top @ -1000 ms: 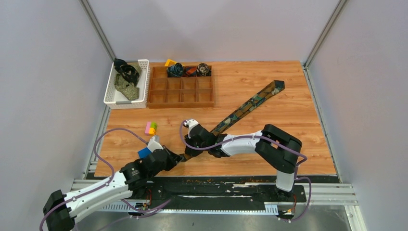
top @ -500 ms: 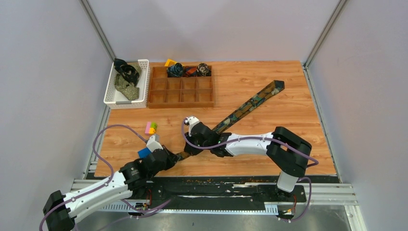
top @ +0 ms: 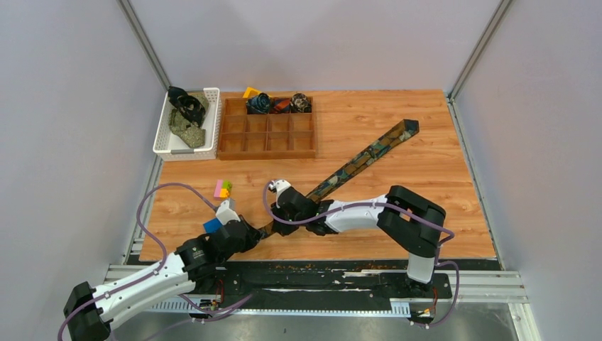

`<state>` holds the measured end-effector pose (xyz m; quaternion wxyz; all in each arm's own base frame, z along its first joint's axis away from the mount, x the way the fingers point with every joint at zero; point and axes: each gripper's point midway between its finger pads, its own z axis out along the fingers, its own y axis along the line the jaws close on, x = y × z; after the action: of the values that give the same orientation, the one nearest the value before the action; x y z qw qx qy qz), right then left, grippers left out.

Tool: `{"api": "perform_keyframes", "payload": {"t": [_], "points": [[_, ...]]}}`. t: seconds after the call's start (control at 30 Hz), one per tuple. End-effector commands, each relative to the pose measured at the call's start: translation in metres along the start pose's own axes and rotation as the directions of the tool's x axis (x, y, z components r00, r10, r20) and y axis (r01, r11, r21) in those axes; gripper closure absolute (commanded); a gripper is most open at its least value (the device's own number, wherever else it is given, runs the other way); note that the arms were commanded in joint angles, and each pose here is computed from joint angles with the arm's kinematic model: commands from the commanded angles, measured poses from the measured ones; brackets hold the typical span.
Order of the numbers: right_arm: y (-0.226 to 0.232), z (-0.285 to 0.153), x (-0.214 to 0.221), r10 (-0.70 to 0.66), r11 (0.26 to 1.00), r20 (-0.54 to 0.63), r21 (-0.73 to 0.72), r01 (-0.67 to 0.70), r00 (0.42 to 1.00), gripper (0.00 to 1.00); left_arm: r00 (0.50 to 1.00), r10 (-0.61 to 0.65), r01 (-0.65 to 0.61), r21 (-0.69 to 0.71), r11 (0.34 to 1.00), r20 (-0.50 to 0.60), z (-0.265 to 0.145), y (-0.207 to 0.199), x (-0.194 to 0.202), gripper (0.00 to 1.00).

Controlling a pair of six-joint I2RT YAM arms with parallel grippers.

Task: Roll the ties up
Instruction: Roll the tie at the center of the board.

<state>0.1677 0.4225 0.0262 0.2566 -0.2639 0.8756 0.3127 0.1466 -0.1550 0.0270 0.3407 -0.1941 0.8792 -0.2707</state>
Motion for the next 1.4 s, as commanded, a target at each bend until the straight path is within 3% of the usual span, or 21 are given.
{"api": "perform_keyframes", "payload": {"t": [0.0, 0.43, 0.8, 1.37], "points": [[-0.003, 0.008, -0.002, -0.025, 0.999, -0.001, 0.032, 0.025, 1.0, 1.0, 0.998, 0.058, -0.062, -0.108, 0.992, -0.033, -0.005, 0.03, 0.006, 1.0], [0.013, -0.022, -0.041, -0.046, 0.999, 0.1, 0.03, 0.043, 0.994, 1.0, 0.997, 0.064, -0.067, -0.098, 0.993, -0.035, -0.011, 0.027, 0.003, 1.0], [0.001, 0.017, -0.011, -0.023, 0.999, -0.002, 0.049, 0.023, 1.0, 1.0, 0.998, 0.064, -0.066, -0.082, 0.994, -0.026, -0.016, 0.02, -0.002, 1.0], [0.006, 0.01, 0.003, -0.001, 1.0, -0.026, 0.017, 0.002, 1.0, 1.0, 0.997, 0.082, -0.082, 0.021, 0.996, 0.004, -0.026, -0.036, -0.025, 1.0]]}}
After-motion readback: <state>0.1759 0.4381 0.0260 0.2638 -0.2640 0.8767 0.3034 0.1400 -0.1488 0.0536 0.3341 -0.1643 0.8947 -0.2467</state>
